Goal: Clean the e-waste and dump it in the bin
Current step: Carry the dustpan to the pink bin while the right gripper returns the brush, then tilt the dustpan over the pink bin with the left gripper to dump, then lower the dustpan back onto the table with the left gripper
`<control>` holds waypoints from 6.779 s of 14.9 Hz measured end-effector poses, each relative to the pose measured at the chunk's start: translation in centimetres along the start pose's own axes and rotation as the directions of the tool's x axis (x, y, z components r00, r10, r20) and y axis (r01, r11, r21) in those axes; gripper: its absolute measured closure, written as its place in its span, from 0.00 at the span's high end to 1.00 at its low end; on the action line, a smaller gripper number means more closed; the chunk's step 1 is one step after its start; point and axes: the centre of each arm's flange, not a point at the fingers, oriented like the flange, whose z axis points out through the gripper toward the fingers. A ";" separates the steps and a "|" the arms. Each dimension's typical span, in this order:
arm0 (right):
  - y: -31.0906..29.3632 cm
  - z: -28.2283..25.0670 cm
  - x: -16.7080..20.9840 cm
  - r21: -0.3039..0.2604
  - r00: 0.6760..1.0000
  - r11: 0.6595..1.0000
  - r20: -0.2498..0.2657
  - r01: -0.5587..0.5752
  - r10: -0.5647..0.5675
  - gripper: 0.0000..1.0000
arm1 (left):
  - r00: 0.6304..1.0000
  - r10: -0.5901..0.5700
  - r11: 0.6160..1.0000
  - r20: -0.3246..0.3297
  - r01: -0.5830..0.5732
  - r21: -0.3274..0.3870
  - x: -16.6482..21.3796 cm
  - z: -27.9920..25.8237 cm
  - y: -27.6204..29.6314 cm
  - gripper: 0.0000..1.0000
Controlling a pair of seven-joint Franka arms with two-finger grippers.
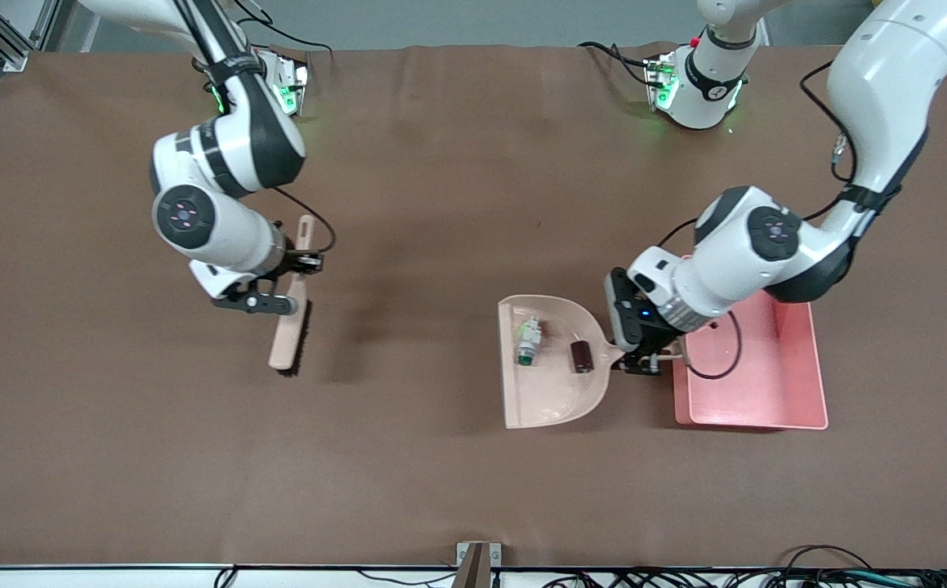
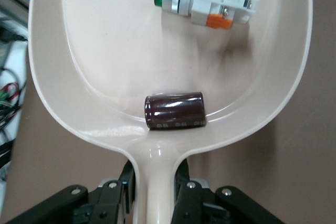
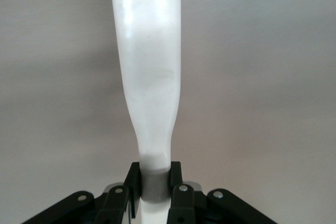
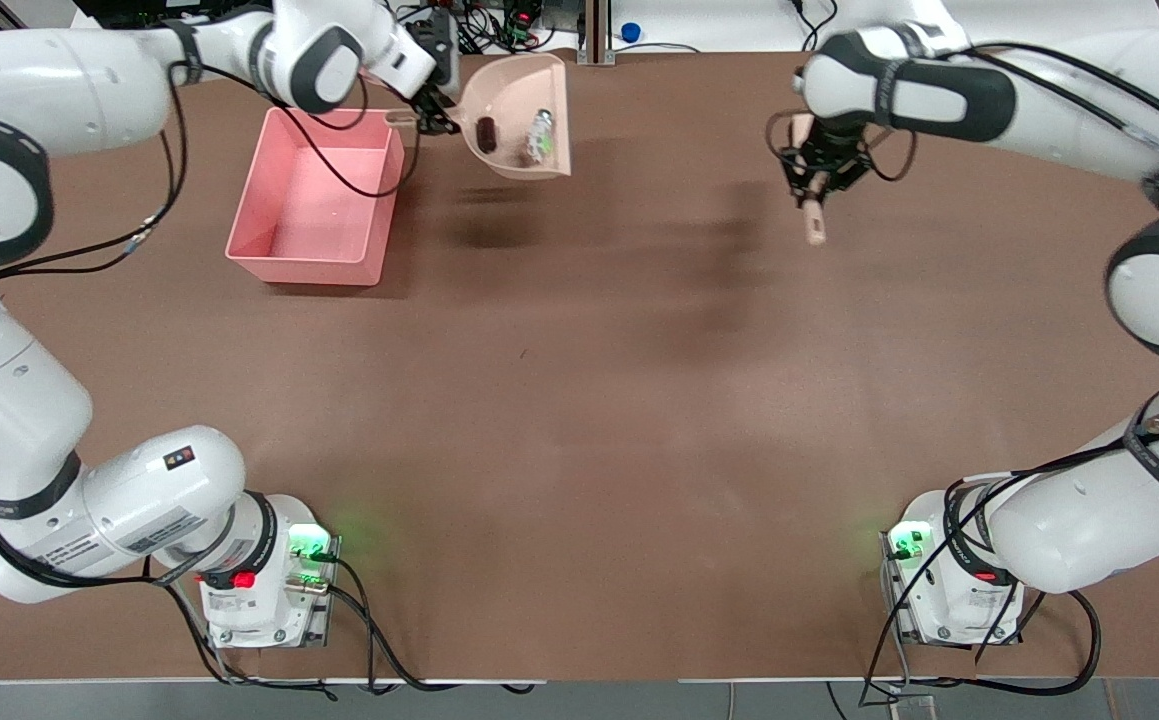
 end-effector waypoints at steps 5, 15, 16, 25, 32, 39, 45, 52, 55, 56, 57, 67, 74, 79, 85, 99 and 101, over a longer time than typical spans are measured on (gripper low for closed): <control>9.8 6.2 -3.0 -0.040 0.999 0.999 0.047 0.002 0.000 0.26 | 1.000 0.007 1.000 0.031 -0.007 -0.001 -8.5 -5.6 -2.8 0.33; 21.2 9.8 -1.9 -0.037 1.000 0.999 0.024 -0.007 0.008 0.26 | 0.988 0.048 0.998 0.148 -0.042 -0.049 -30.6 -14.3 -4.1 0.33; 21.0 11.1 -1.7 -0.040 1.000 0.999 0.030 -0.002 0.004 0.26 | 0.985 0.045 0.998 0.168 -0.037 -0.054 -32.2 -14.6 -3.7 0.33; 20.5 13.1 -0.9 -0.044 0.999 0.999 0.038 0.009 -0.008 0.28 | 0.921 0.160 0.986 0.356 -0.128 -0.110 -34.7 -14.2 -3.2 0.33; 20.6 12.1 -0.1 -0.045 0.999 0.999 0.032 0.006 -0.005 0.59 | 0.901 0.195 0.980 0.388 -0.165 -0.111 -33.0 -14.0 -3.8 0.33; 21.9 9.4 2.1 -0.041 1.000 0.999 -0.010 -0.022 0.022 1.00 | 0.772 0.306 0.951 0.557 -0.270 -0.149 -26.4 -13.8 -4.9 0.33; 22.2 -9.0 5.3 -0.050 0.997 0.998 0.060 -0.041 0.044 1.00 | 0.593 0.396 0.912 0.701 -0.345 -0.223 -21.4 -12.3 -5.2 0.33; 21.9 -31.0 3.1 -0.018 0.970 0.998 -0.237 -0.054 0.048 1.00 | 0.513 0.416 0.881 0.751 -0.431 -0.193 -15.6 -13.5 -7.0 0.33; 21.5 -32.8 2.5 0.041 0.964 0.998 -0.261 -0.042 0.051 1.00 | 0.536 0.378 0.898 0.755 -0.409 -0.160 -11.4 -13.1 -7.8 0.33; 21.5 -32.6 2.5 0.045 0.966 0.998 -0.252 -0.042 0.052 1.00 | 0.567 0.356 0.911 0.743 -0.386 -0.142 -10.1 -12.7 -7.9 0.33; 21.6 -32.5 2.5 0.047 0.968 0.998 -0.246 -0.044 0.054 1.00 | 0.610 0.328 0.927 0.721 -0.354 -0.122 -8.8 -12.2 -7.9 0.33; 25.0 -31.9 2.7 0.042 0.973 0.998 -0.223 -0.044 0.052 1.00 | 0.922 -0.006 0.997 0.387 0.035 -0.069 2.1 -4.5 -3.7 0.33; 24.6 -31.6 2.5 0.035 0.979 0.999 -0.203 0.002 0.005 1.00 | 0.962 0.035 0.991 0.269 0.002 -0.137 5.9 4.4 0.2 0.33; 23.4 -31.6 2.5 0.032 0.979 0.999 -0.203 0.022 -0.015 1.00 | 0.979 0.088 0.987 0.184 -0.061 -0.152 6.6 9.6 5.0 0.33; 22.9 -31.7 2.5 0.029 0.979 0.999 -0.204 0.031 -0.024 1.00 | 0.979 0.107 0.980 0.175 -0.074 -0.184 6.0 11.7 7.8 0.33; 21.6 -31.7 2.5 0.024 0.978 0.998 -0.204 0.052 -0.046 1.00 | 0.969 0.077 0.983 0.235 -0.035 -0.178 6.2 13.5 10.1 0.33; 21.6 -31.7 2.5 0.024 0.978 0.998 -0.204 0.052 -0.046 1.00 | 0.969 0.075 0.984 0.237 -0.034 -0.175 6.3 13.5 10.2 0.33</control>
